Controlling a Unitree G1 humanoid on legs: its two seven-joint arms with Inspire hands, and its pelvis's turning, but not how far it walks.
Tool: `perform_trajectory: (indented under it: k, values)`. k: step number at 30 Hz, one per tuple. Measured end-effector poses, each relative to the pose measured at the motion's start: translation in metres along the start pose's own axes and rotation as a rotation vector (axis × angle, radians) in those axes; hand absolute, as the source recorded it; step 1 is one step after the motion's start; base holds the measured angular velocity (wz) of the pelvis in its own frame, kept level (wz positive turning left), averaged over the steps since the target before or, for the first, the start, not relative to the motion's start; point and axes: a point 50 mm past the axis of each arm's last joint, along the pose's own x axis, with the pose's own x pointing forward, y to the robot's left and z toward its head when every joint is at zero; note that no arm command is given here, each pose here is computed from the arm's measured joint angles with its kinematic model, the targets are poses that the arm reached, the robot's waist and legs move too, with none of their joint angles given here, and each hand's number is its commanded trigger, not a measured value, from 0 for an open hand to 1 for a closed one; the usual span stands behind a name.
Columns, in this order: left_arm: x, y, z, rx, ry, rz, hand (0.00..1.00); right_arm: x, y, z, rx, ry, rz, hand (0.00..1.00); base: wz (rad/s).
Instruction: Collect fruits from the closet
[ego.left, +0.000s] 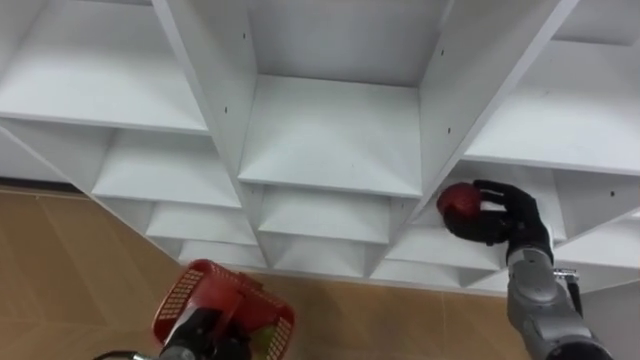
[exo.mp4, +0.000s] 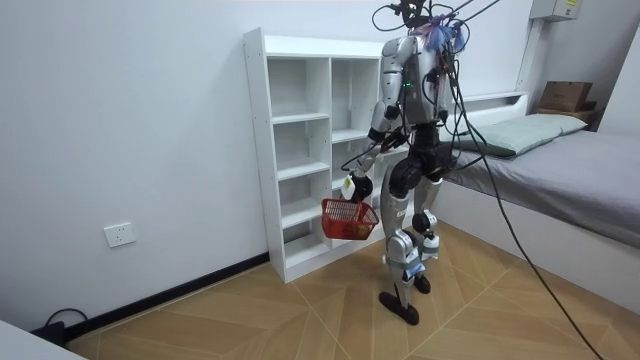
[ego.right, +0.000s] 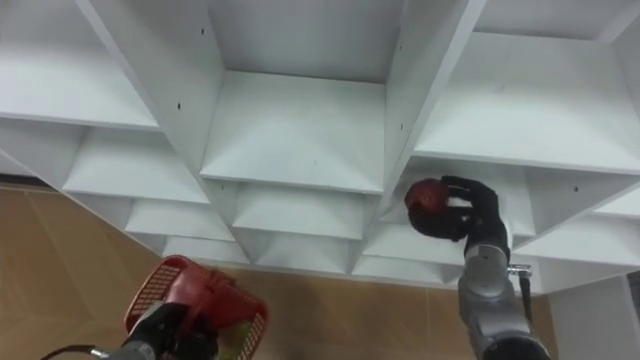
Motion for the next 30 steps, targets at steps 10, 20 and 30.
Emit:
perform_trajectory:
  k: [10, 20, 30]
  values:
    - [-0.005, -0.003, -0.007, -0.011, -0.019, 0.017, 1.00, -0.037, 0.008, -0.017, -0.068, -0.072, 0.064, 1.00, -0.04]
    - [-0.013, -0.012, -0.020, -0.028, -0.012, 0.001, 1.00, -0.061, 0.015, -0.034, -0.146, -0.074, 0.169, 1.00, -0.12]
    - [-0.013, -0.013, -0.019, -0.026, -0.018, -0.003, 1.00, -0.076, 0.036, -0.019, -0.193, -0.171, 0.348, 1.00, -0.09]
